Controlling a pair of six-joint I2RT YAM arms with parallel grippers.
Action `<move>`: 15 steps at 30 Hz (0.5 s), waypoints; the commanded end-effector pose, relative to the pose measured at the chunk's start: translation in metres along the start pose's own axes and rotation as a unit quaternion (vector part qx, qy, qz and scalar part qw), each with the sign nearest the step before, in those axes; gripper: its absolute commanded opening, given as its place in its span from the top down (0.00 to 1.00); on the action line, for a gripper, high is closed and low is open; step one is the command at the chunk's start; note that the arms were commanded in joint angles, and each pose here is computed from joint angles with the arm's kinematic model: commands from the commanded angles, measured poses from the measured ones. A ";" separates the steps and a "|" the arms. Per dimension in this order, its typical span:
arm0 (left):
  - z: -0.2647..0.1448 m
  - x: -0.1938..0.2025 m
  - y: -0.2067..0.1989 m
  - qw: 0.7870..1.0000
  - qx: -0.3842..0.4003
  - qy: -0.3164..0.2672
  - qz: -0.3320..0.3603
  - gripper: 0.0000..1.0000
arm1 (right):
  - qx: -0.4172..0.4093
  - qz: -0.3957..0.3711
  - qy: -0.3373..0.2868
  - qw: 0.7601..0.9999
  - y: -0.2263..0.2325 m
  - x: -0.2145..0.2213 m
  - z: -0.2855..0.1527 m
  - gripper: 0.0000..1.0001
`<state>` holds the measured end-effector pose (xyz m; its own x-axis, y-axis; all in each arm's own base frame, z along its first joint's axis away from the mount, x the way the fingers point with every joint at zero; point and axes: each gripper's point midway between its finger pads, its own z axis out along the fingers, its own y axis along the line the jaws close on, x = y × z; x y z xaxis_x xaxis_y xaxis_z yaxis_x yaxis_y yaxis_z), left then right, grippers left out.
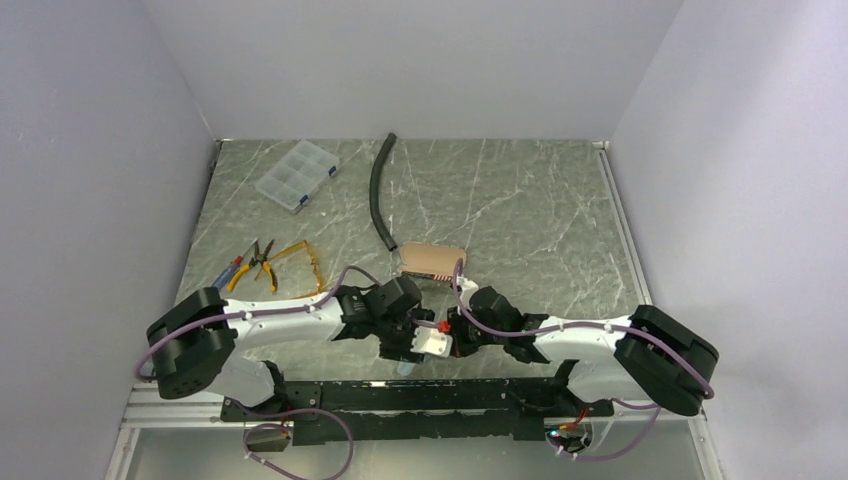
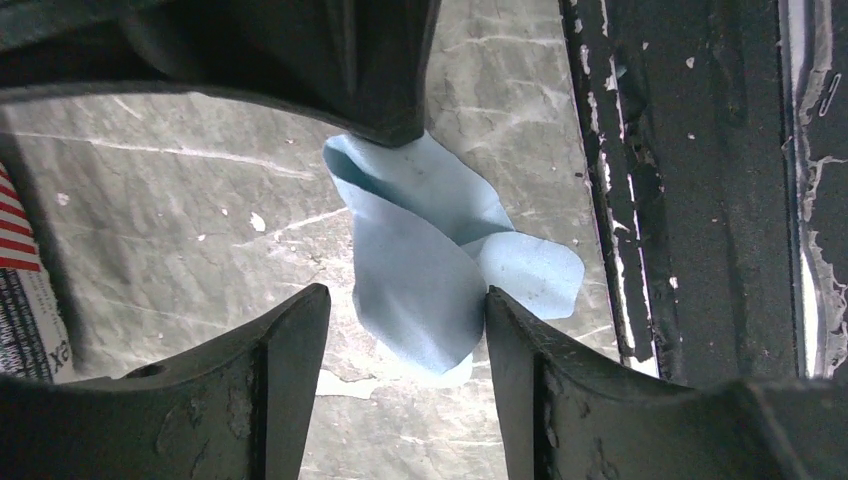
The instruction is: Organize the sunglasses
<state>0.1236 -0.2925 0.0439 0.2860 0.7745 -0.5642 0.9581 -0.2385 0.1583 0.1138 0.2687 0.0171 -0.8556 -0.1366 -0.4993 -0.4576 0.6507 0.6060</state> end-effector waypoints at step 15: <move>-0.001 -0.049 0.006 0.997 0.000 -0.074 0.005 0.30 | -0.017 0.026 -0.009 0.999 0.012 -0.021 0.001 1.00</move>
<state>0.1161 -0.3076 0.0543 0.3065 0.7233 -0.6188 0.9512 -0.2577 0.1700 0.1185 0.2705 0.0171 -0.8840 -0.1196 -0.4520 -0.4116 0.6576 0.6310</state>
